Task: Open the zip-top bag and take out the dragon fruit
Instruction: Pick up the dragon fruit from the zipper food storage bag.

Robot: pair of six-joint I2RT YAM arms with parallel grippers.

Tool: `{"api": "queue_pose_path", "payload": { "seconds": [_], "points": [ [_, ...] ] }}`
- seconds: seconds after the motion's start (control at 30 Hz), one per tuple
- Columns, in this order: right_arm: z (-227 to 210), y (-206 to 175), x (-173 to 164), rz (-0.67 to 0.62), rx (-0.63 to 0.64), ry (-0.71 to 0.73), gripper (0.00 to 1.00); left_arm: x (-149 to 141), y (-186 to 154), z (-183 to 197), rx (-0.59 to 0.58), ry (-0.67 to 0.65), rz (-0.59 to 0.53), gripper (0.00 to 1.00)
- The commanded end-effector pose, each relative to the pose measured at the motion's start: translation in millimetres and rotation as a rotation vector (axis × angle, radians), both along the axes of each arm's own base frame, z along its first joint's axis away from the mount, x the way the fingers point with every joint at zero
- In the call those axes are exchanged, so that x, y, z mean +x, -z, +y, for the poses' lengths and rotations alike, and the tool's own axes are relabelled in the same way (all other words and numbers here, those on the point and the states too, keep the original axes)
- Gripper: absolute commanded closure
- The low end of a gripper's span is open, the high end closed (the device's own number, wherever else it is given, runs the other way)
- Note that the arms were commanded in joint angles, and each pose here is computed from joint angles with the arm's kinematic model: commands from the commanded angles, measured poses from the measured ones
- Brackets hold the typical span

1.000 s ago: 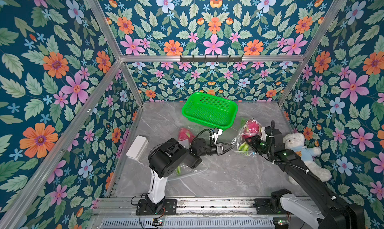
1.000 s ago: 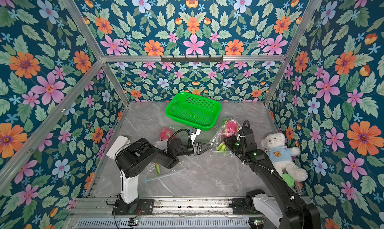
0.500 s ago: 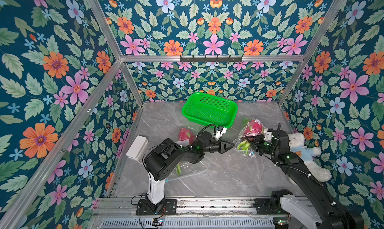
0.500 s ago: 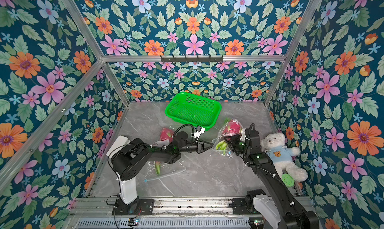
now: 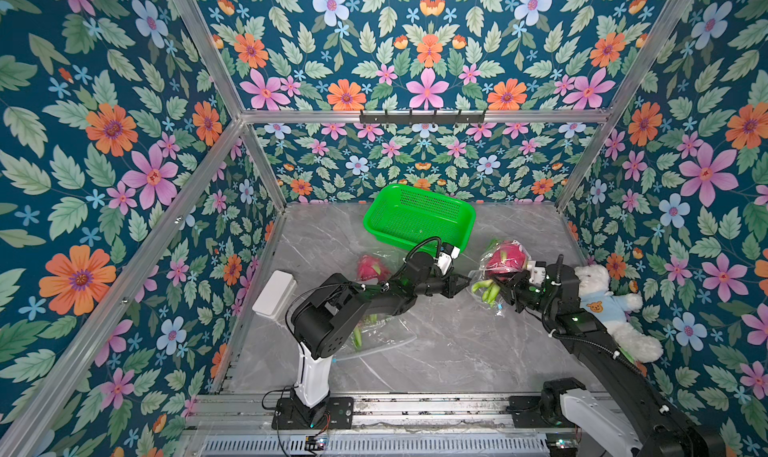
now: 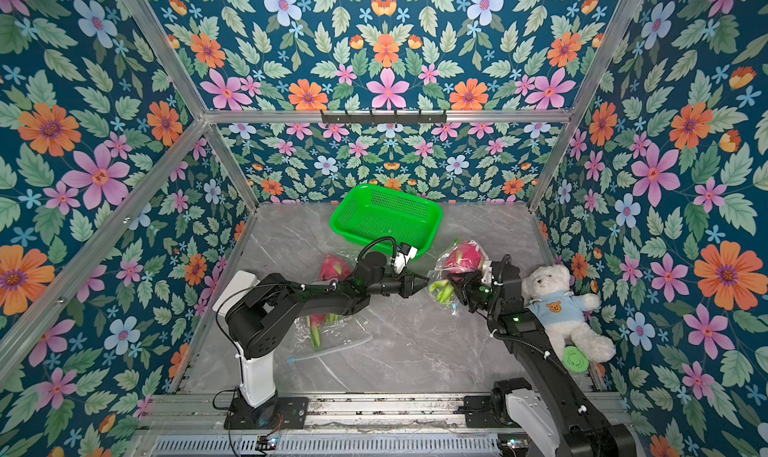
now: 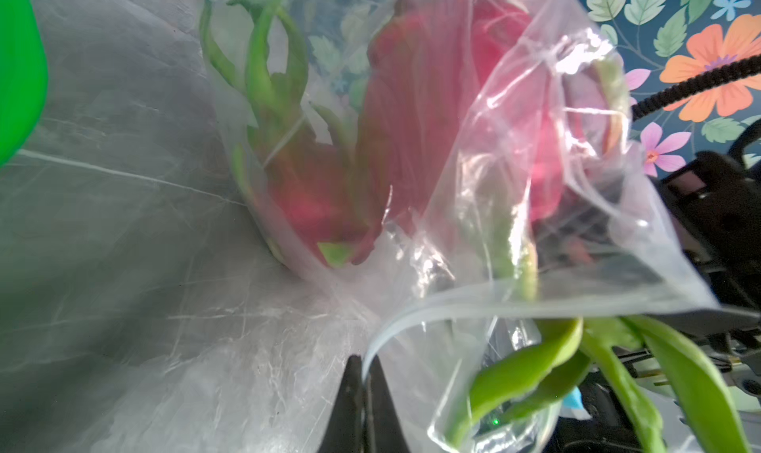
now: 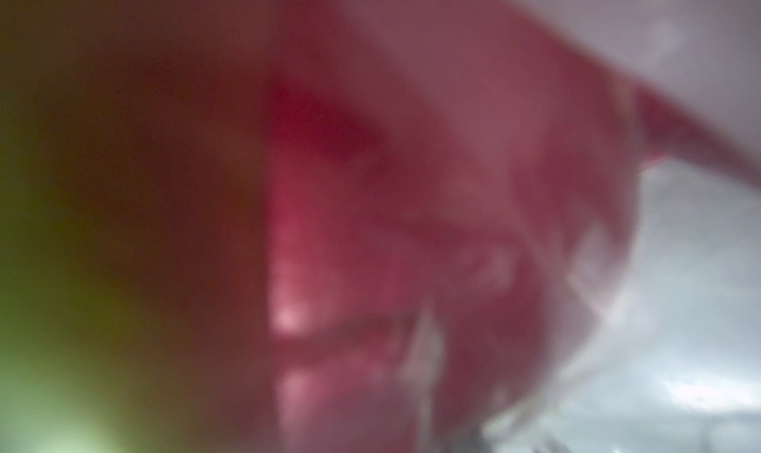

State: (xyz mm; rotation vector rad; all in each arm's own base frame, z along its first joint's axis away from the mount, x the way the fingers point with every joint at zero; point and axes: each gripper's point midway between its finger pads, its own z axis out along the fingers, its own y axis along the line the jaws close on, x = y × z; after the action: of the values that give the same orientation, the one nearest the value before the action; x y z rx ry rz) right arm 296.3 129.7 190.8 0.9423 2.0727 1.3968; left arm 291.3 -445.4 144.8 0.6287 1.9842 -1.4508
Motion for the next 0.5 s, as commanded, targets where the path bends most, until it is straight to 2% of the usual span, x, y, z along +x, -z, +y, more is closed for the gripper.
{"api": "queue_pose_path", "payload": {
  "seconds": [0.0,0.17,0.3,0.47],
  "points": [
    [8.1,-30.0,11.2,-0.084,0.09,-0.012,0.94,3.2,1.0,-1.7,0.021,-0.013,-0.031,1.0],
    [15.9,-39.9,-2.5,-0.056,0.112,-0.076,0.94,18.0,2.3,-2.9,0.059,-0.064,-0.086,1.0],
    [5.3,-44.8,-15.7,-0.057,0.072,-0.039,0.94,28.0,4.3,-8.7,0.098,-0.071,-0.123,1.0],
    [5.5,-51.7,-12.0,-0.075,0.101,-0.036,0.95,27.9,4.3,-13.4,0.088,-0.053,-0.111,1.0]
  ]
}}
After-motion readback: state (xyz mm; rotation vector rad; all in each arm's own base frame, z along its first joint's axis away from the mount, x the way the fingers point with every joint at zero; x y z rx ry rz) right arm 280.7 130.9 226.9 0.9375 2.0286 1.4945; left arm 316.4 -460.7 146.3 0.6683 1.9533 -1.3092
